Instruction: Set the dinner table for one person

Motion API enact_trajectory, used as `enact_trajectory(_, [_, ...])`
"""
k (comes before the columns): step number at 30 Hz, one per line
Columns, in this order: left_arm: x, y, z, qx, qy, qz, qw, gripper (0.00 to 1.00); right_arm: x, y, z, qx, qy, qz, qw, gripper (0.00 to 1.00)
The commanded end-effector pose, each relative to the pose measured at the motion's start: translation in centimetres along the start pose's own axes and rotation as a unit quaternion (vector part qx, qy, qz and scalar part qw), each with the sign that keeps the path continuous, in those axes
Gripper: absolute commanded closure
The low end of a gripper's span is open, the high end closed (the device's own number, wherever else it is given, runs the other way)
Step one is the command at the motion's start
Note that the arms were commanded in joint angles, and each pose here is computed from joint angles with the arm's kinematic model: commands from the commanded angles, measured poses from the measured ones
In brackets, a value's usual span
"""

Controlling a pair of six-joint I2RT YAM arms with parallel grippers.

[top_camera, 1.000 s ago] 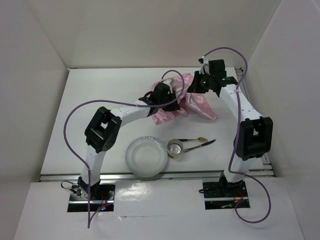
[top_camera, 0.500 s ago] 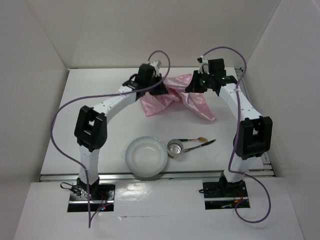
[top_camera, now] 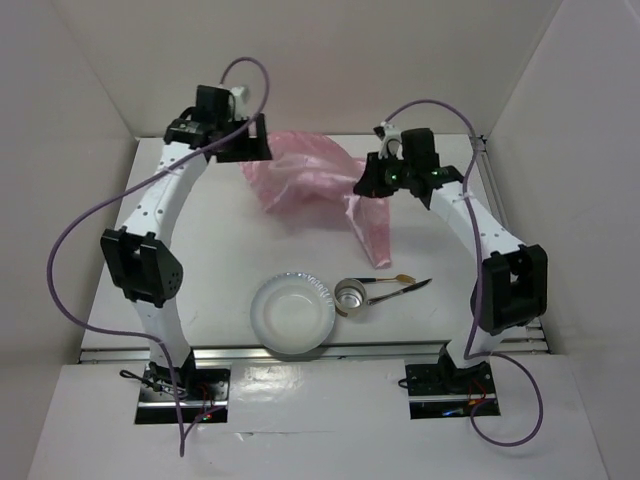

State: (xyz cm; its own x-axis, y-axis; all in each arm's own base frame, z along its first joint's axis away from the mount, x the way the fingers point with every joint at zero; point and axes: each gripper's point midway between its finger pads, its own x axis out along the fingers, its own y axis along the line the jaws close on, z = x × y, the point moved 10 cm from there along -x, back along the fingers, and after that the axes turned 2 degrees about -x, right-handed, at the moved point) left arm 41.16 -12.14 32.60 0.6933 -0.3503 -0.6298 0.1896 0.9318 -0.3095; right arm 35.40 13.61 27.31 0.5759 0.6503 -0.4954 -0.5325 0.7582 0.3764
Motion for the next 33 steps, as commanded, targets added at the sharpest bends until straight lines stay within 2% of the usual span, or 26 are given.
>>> enact_trajectory(1, [-2.2, 7.0, -1.1, -0.097, 0.043, 0.144, 0.984, 0.07, 1.5, 2.4, -1.7, -0.057, 0.014, 0.017, 0.998, 0.68])
enact_trajectory(2, [-2.1, 7.7, -1.2, -0.116, 0.043, 0.157, 0.98, 0.07, 2.1, 2.9, -2.1, -0.067, 0.032, 0.025, 0.997, 0.56])
enact_trajectory(3, [-2.3, 8.3, -1.6, -0.14, 0.044, 0.171, 0.974, 0.07, 2.8, 4.7, -1.6, -0.101, 0.038, 0.045, 0.993, 0.32])
enact_trajectory(4, [-3.8, 8.5, -1.3, -0.144, 0.024, 0.168, 0.975, 0.07, 3.0, 5.0, -2.0, -0.103, 0.065, 0.04, 0.992, 0.28])
enact_trajectory(5, [-3.7, 8.6, -2.1, -0.15, 0.028, 0.169, 0.974, 0.1, 3.9, 4.9, -2.2, -0.103, 0.079, 0.02, 0.991, 0.26])
enact_trajectory(7, [-5.0, 8.7, -1.8, -0.151, -0.01, 0.15, 0.977, 0.19, 3.7, 4.9, -1.4, -0.1, 0.069, 0.0, 0.993, 0.22])
enact_trajectory(9, [-4.1, 9.4, -3.5, -0.164, 0.013, 0.146, 0.976, 0.27, 3.2, 4.5, -0.7, -0.081, 0.051, -0.003, 0.995, 0.2])
enact_trajectory(10, [-3.7, 9.5, -4.0, -0.166, 0.021, 0.14, 0.976, 0.4, 2.6, 3.6, 0.0, -0.066, 0.035, -0.015, 0.997, 0.18])
enact_trajectory(12, [-2.5, 9.8, -5.8, -0.175, 0.057, 0.129, 0.974, 0.55, 1.3, 3.2, 0.9, -0.036, 0.009, -0.02, 0.999, 0.18])
enact_trajectory(13, [-2.3, 9.7, -6.3, -0.178, 0.069, 0.118, 0.974, 0.68, 0.8, 1.9, 0.7, -0.016, 0.003, -0.05, 0.999, 0.19])
enact_trajectory(14, [-2.0, 9.8, -7.0, -0.188, 0.079, 0.121, 0.972, 0.72, 0.1, 1.2, 0.7, -0.001, -0.003, -0.083, 0.997, 0.26])
enact_trajectory(15, [-1.3, 10.1, -8.5, -0.204, 0.1, 0.127, 0.966, 0.72, 0.0, -0.3, -0.3, 0.052, 0.004, -0.124, 0.991, 0.34])
enact_trajectory(16, [-0.8, 10.0, -9.4, -0.207, 0.11, 0.128, 0.964, 0.7, -0.5, -1.1, -0.8, 0.086, 0.003, -0.157, 0.984, 0.49])
enact_trajectory(17, [-0.8, 10.1, -10.2, -0.218, 0.116, 0.14, 0.959, 0.63, -0.8, -2.2, -1.7, 0.125, 0.012, -0.189, 0.974, 0.62])
enact_trajectory(18, [-0.3, 10.0, -11.0, -0.223, 0.123, 0.147, 0.956, 0.4, -1.6, -3.0, -2.8, 0.166, 0.023, -0.226, 0.96, 0.79])
enact_trajectory(19, [0.1, 9.8, -12.4, -0.236, 0.133, 0.158, 0.95, 0.33, -2.0, -4.6, -4.9, 0.238, 0.036, -0.258, 0.936, 0.81])
enact_trajectory(21, [0.3, 9.9, -13.6, -0.255, 0.142, 0.164, 0.942, 0.23, -3.3, -5.4, -6.9, 0.298, 0.04, -0.276, 0.913, 0.79])
enact_trajectory(23, [1.1, 9.7, -15.2, -0.276, 0.155, 0.16, 0.935, 0.19, -4.5, -7.0, -10.0, 0.37, 0.048, -0.294, 0.88, 0.62])
enact_trajectory(24, [1.3, 9.4, -15.6, -0.279, 0.159, 0.155, 0.934, 0.15, -5.2, -7.1, -10.2, 0.383, 0.036, -0.285, 0.878, 0.55])
enact_trajectory(26, [2.0, 9.0, -16.6, -0.288, 0.177, 0.148, 0.929, 0.13, -6.1, -8.0, -11.7, 0.42, 0.035, -0.303, 0.855, 0.37])
enact_trajectory(30, [3.6, 8.8, -17.7, -0.292, 0.197, 0.161, 0.922, 0.13, -7.5, -9.3, -13.3, 0.453, 0.026, -0.345, 0.822, 0.31])
enact_trajectory(33, [4.8, 8.8, -18.0, -0.298, 0.196, 0.161, 0.92, 0.14, -8.1, -10.1, -14.4, 0.473, 0.014, -0.336, 0.815, 0.31])
